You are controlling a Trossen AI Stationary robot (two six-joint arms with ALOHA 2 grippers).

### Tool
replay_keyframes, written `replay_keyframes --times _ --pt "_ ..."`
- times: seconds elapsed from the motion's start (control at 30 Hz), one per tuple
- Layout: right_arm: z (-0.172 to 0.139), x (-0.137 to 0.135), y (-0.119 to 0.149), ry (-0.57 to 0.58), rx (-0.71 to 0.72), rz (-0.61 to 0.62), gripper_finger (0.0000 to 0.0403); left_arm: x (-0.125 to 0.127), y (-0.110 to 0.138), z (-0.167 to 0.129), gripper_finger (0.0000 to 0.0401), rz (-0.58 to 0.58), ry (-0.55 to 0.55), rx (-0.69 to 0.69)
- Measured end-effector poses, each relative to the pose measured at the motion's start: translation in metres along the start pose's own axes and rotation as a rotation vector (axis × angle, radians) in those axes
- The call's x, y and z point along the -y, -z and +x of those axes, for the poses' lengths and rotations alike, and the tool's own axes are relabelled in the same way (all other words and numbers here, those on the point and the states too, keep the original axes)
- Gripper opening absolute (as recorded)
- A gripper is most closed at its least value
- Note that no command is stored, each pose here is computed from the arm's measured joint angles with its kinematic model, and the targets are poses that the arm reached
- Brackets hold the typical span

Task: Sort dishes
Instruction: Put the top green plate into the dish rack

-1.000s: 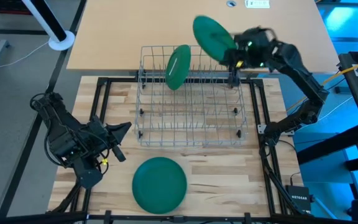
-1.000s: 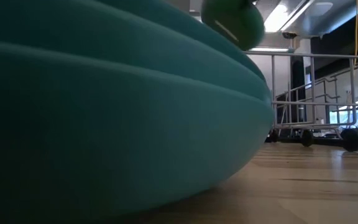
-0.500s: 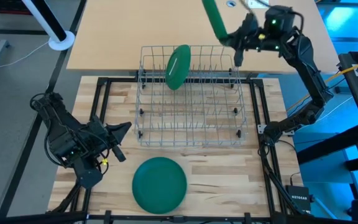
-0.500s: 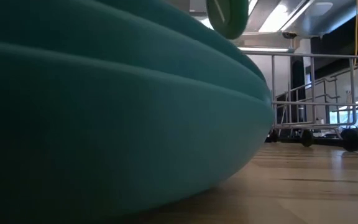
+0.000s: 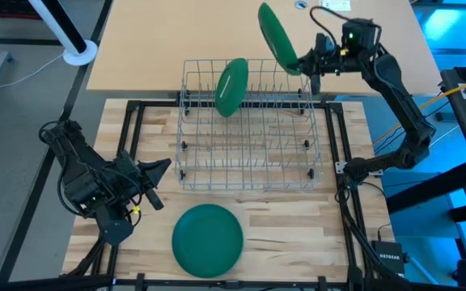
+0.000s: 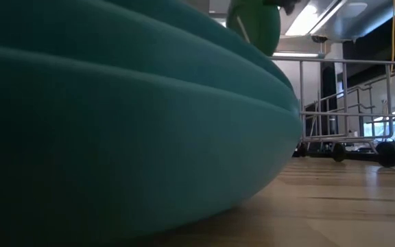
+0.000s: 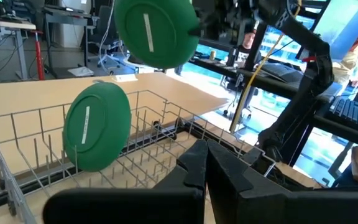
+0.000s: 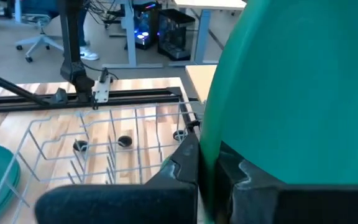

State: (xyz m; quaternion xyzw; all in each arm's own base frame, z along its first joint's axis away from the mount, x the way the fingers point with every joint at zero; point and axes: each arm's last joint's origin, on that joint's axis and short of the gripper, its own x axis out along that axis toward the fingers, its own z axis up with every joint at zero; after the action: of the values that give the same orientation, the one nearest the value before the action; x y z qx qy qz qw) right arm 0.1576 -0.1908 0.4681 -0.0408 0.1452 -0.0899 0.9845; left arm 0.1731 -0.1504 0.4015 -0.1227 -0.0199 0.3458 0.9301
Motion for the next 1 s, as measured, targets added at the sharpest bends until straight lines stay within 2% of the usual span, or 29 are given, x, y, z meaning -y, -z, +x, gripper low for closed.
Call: replay_keyframes --times 0.13,0.3,0.63,0.83,1.0 --pt "-0.004 -0.001 0.032 -0.013 0.053 0.025 0.0012 0.000 0.000 0.000 0.0000 -0.020 0.000 0.000" --pt "-0.016 -0.009 0.070 0.038 0.160 0.032 0.0012 0.000 0.000 0.000 0.0000 -0.022 0.000 0.000" --pt "0.003 -0.025 0.164 0.091 0.457 0.230 0.0012 -0.001 -0.001 0.005 0.0000 -0.028 -0.022 0.006" --pt "0.002 -0.038 0.198 0.166 0.611 0.317 0.0012 -0.002 -0.001 0.014 0.0000 -0.026 -0.061 0.016" --pt "0.000 -0.045 0.210 0.213 0.680 0.339 0.0012 -0.004 -0.002 0.022 0.0000 -0.026 -0.093 0.024"
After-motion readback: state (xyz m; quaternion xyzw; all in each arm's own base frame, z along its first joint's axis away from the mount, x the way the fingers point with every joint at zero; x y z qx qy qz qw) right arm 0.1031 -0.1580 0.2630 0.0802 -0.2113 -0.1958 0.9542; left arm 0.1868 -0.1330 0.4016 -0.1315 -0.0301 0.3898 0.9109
